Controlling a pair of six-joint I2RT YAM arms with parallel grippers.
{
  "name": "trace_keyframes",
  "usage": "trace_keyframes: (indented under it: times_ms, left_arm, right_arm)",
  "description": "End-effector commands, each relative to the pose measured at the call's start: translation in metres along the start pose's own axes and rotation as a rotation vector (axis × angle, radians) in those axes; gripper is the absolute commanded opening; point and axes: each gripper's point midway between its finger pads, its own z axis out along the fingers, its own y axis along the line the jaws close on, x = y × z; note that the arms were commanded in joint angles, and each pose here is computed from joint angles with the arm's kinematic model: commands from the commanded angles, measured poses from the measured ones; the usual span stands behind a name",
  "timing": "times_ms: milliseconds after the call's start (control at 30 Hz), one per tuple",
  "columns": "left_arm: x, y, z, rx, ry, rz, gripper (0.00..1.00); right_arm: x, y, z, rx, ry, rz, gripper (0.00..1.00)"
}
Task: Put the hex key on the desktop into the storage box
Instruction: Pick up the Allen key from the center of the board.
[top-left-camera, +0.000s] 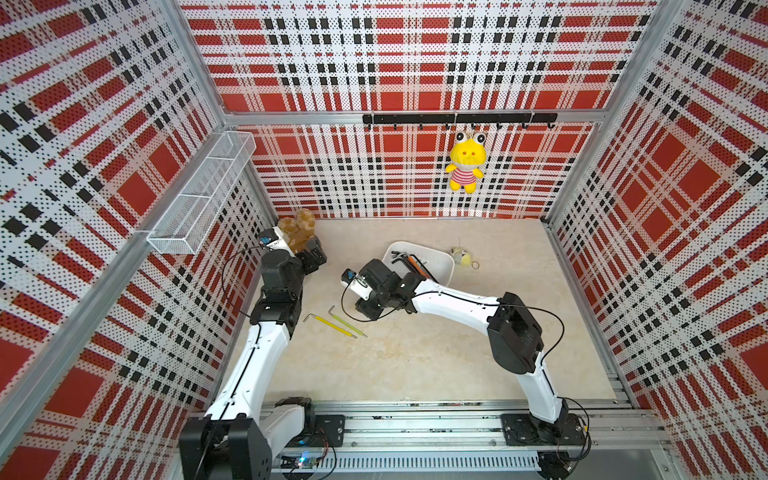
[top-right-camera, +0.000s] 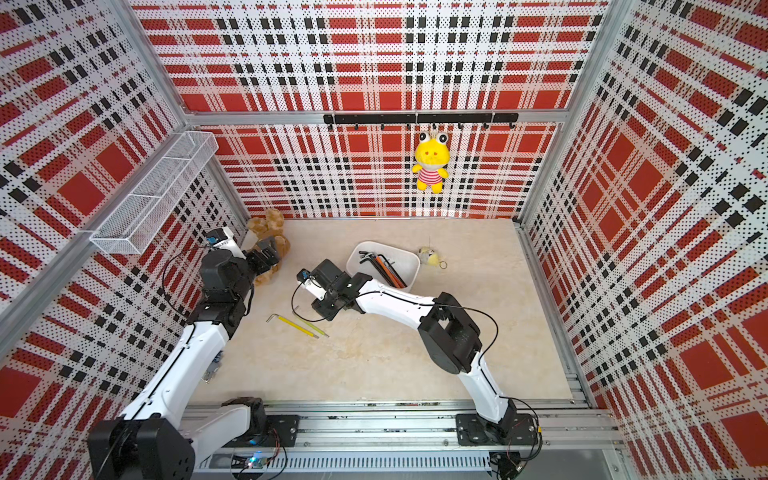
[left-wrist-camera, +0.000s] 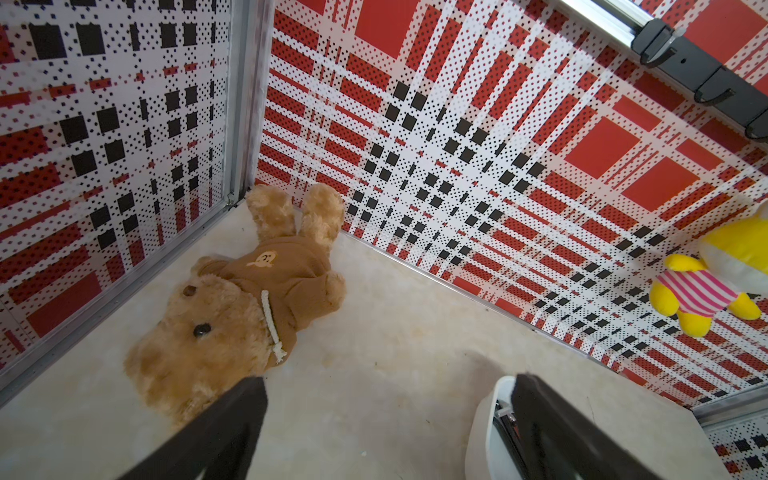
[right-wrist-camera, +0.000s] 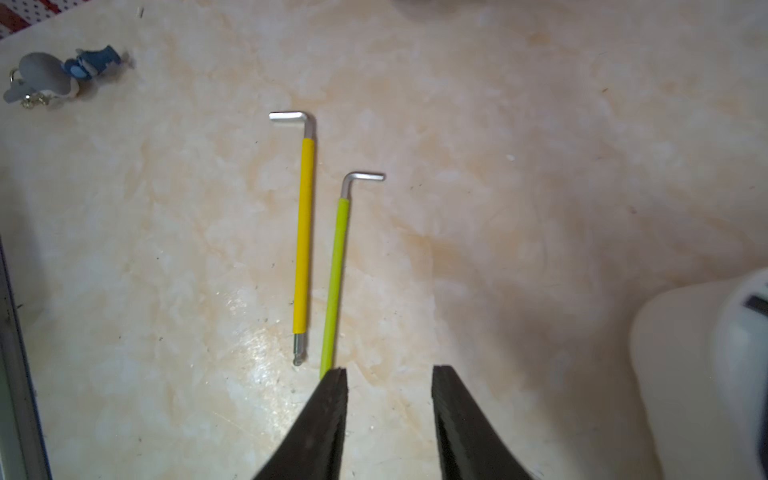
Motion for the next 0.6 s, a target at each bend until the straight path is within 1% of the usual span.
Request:
trace_keyframes:
  times_ms: [0,267,567]
  left_arm:
    - [-0.007,0.004,-0.003,-0.007,-0.036,-0.013,0.99]
    - [-0.005,0.004,-0.002,-0.003,-0.032,-0.015,0.99]
    - [-0.003,0.004,-0.002,0.000,-0.029,-0.016,0.99]
  right_arm:
    - [0.000,0.014,0.018,-0.043,0.011,0.027,0.41]
    - [0.010,0.038,0.045,-0.059,0.062,0.010,0.40]
    - [0.016,0.051,0.062,-0.061,0.096,-0.008,0.38]
